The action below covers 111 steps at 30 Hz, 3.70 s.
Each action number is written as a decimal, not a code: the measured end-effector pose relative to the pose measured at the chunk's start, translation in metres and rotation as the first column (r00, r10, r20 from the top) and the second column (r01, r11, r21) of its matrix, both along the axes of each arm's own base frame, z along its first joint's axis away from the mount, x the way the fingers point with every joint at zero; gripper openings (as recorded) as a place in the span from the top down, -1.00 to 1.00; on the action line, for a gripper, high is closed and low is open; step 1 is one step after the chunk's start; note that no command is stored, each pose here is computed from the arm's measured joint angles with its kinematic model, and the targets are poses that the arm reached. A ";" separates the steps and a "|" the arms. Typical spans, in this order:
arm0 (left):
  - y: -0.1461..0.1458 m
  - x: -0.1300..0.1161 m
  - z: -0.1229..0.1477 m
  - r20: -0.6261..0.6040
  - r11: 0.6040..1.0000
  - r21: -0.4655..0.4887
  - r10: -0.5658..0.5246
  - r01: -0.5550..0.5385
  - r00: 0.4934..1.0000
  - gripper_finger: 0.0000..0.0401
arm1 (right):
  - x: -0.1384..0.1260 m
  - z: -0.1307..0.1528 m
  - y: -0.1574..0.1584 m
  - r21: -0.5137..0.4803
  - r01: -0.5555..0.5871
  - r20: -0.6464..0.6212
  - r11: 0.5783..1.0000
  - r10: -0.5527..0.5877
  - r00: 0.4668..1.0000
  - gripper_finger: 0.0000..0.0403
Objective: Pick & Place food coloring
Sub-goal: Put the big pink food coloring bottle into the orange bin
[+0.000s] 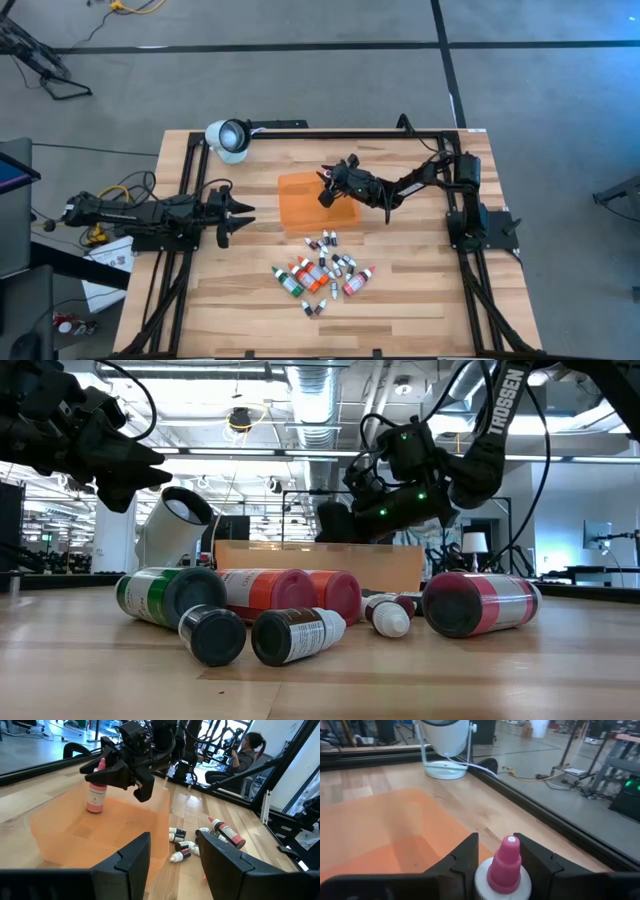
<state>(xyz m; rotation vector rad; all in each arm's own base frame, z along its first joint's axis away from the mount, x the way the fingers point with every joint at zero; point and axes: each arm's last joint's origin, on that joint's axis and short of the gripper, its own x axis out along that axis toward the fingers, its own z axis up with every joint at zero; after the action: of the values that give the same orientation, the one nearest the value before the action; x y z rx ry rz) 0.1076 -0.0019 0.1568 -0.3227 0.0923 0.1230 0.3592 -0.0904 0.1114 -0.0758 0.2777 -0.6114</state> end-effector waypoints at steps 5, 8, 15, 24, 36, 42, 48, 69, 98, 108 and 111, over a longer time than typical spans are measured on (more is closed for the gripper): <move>0.000 0.000 0.000 -0.001 1.000 0.010 -0.001 0.001 1.000 0.20 | 0.000 0.000 0.003 -0.017 0.039 -0.012 0.999 -0.039 0.999 0.46; 0.000 0.000 0.000 -0.001 1.000 0.011 -0.001 0.001 1.000 0.20 | -0.001 -0.001 0.003 -0.020 0.075 -0.025 0.997 -0.076 0.997 0.44; 0.000 0.000 0.000 -0.002 1.000 0.011 -0.001 0.001 1.000 0.20 | -0.001 -0.001 0.006 -0.033 0.116 -0.038 0.993 -0.118 0.992 0.44; 0.000 0.000 0.000 -0.002 1.000 0.011 -0.005 0.005 1.000 0.20 | -0.002 -0.001 0.010 -0.050 0.153 -0.051 0.987 -0.156 0.986 0.44; 0.000 0.000 0.000 -0.002 1.000 0.011 -0.005 0.005 1.000 0.20 | -0.002 -0.001 0.015 -0.058 0.210 -0.050 0.976 -0.213 0.976 0.44; 0.000 0.000 0.000 -0.002 1.000 0.011 -0.005 0.005 1.000 0.20 | -0.003 -0.002 0.015 -0.015 0.233 -0.017 0.972 -0.233 0.972 0.44; 0.000 0.000 0.000 -0.002 1.000 0.010 -0.005 0.005 1.000 0.20 | -0.003 -0.002 0.015 0.001 0.253 0.003 0.968 -0.253 0.968 0.44; 0.000 0.000 0.000 -0.004 1.000 0.010 -0.011 0.011 1.000 0.20 | -0.026 -0.010 0.021 0.008 0.328 0.091 0.945 -0.328 0.940 0.44; 0.000 0.000 0.000 -0.004 1.000 0.015 -0.007 0.007 1.000 0.20 | -0.044 0.020 0.007 0.132 0.384 0.015 0.914 -0.389 0.921 0.44; 0.000 0.000 0.000 -0.003 1.000 0.010 -0.005 0.006 1.000 0.20 | -0.041 0.001 0.006 0.128 0.396 0.000 0.909 -0.399 0.917 0.44; 0.000 0.000 -0.001 -0.008 1.000 0.010 -0.005 0.005 1.000 0.20 | -0.040 0.002 0.006 0.114 0.385 0.004 0.916 -0.388 0.922 0.44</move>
<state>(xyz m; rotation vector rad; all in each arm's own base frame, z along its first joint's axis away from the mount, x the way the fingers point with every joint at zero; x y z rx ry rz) 0.1079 -0.0021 0.1562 -0.3119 0.1000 0.1196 0.3187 -0.0846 0.1133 0.0985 0.3028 -0.9891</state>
